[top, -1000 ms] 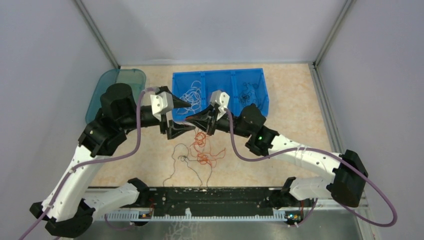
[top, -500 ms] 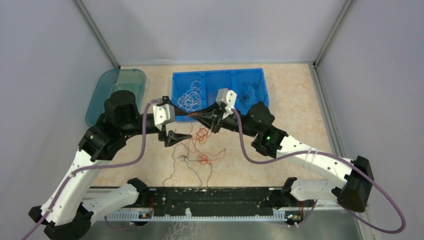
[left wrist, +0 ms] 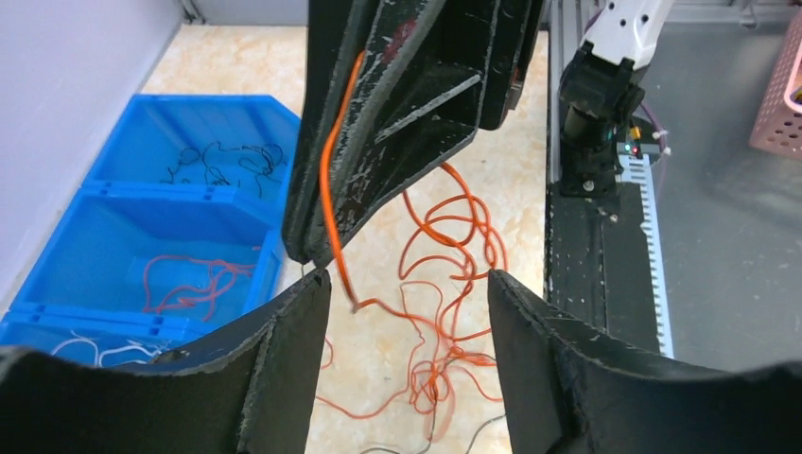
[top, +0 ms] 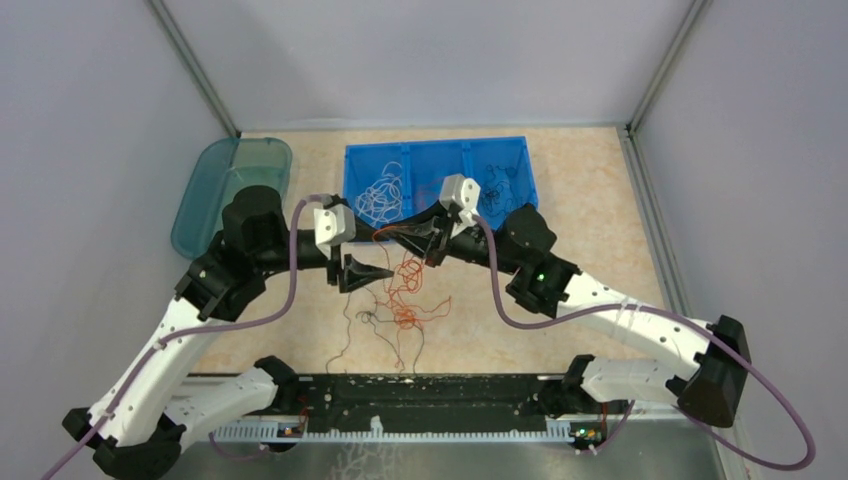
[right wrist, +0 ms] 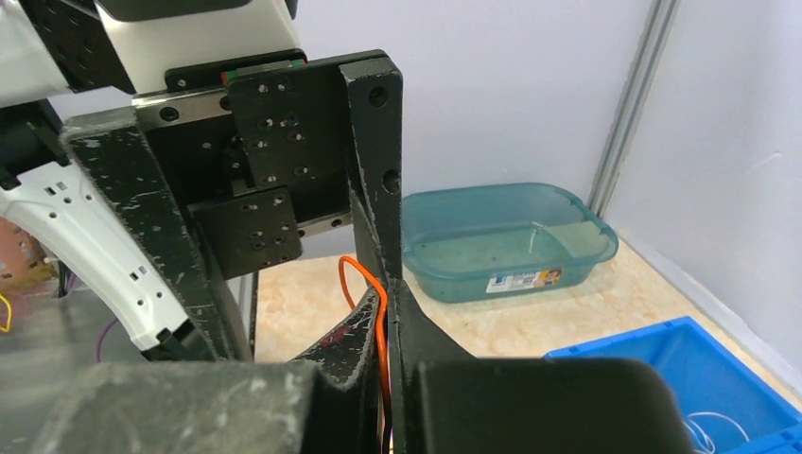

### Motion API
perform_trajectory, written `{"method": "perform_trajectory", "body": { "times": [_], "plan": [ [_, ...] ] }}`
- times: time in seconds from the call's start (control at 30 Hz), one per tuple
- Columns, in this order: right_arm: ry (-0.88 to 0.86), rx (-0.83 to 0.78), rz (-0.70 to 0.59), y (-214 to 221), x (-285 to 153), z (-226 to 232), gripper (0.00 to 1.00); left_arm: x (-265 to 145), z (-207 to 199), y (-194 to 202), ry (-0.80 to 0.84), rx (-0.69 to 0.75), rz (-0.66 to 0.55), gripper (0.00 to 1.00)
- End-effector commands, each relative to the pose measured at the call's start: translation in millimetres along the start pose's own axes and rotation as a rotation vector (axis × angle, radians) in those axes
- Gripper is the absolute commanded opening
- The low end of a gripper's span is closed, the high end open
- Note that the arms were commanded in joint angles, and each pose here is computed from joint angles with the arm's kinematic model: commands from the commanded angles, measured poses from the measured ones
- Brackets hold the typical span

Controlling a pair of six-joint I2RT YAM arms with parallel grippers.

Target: Untangle the cables

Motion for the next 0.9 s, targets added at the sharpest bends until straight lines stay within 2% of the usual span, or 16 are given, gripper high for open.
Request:
{"method": "perform_trajectory", "body": {
  "times": [0.0, 0.03, 0.1, 0.13, 0.27, 0.33, 0.4, 0.5, 0.67, 0.77, 0.87],
  "plan": [
    [0.003, -0.031, -0.159, -50.5, -5.9, -0.7, 0.0, 3.3, 3.3, -13.0, -0.006, -0.006, -0.076, 0.62],
    [0.002, -0.029, -0.158, -50.0, -5.9, -0.5, 0.0, 4.0, 4.0, -14.4, -0.005, -0.008, -0.087, 0.57],
    [0.005, -0.024, -0.157, -49.8, -6.8, -0.4, 0.0, 4.0, 3.1, -17.9, 0.009, -0.001, -0.1, 0.33],
    [0.009, -0.025, -0.16, -50.8, -7.7, -0.5, 0.0, 4.0, 3.2, -19.2, 0.011, 0.0, -0.099, 0.25],
    [0.011, -0.022, -0.166, -52.1, -9.9, 0.2, 0.0, 1.5, 8.2, -23.3, -0.039, 0.021, -0.108, 0.05],
    [0.011, -0.013, -0.164, -51.8, -10.2, 0.6, 0.01, -0.9, 9.2, -28.3, -0.056, 0.047, -0.125, 0.02],
    [0.034, 0.005, -0.159, -48.4, -12.9, -0.3, 0.19, -5.1, 9.0, -37.3, -0.071, 0.074, -0.14, 0.0],
    [0.077, 0.02, -0.156, -40.8, -20.5, -2.9, 0.26, -13.5, 11.2, -56.0, -0.113, 0.145, -0.155, 0.0],
    [0.06, 0.061, -0.123, -23.4, -24.6, -0.4, 0.24, -32.0, 13.5, -99.2, -0.188, 0.311, -0.213, 0.0],
    [0.015, 0.081, -0.094, -13.3, -18.8, 3.7, 0.32, -35.9, 8.7, -113.4, -0.163, 0.334, -0.224, 0.0],
    [-0.011, 0.092, -0.096, -12.8, -13.9, 5.1, 0.34, -35.8, 6.8, -114.8, -0.14, 0.341, -0.207, 0.0]
  ]
}}
Point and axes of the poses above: each gripper's point midway between its finger pads, its own x axis out along the fingers, its own z axis along the line the jaws close on, y = z × x, the point moved 6 cm from there along -x, back along the fingers, and after that the axes turned 8 degrees about -x, right-handed, at the moved point
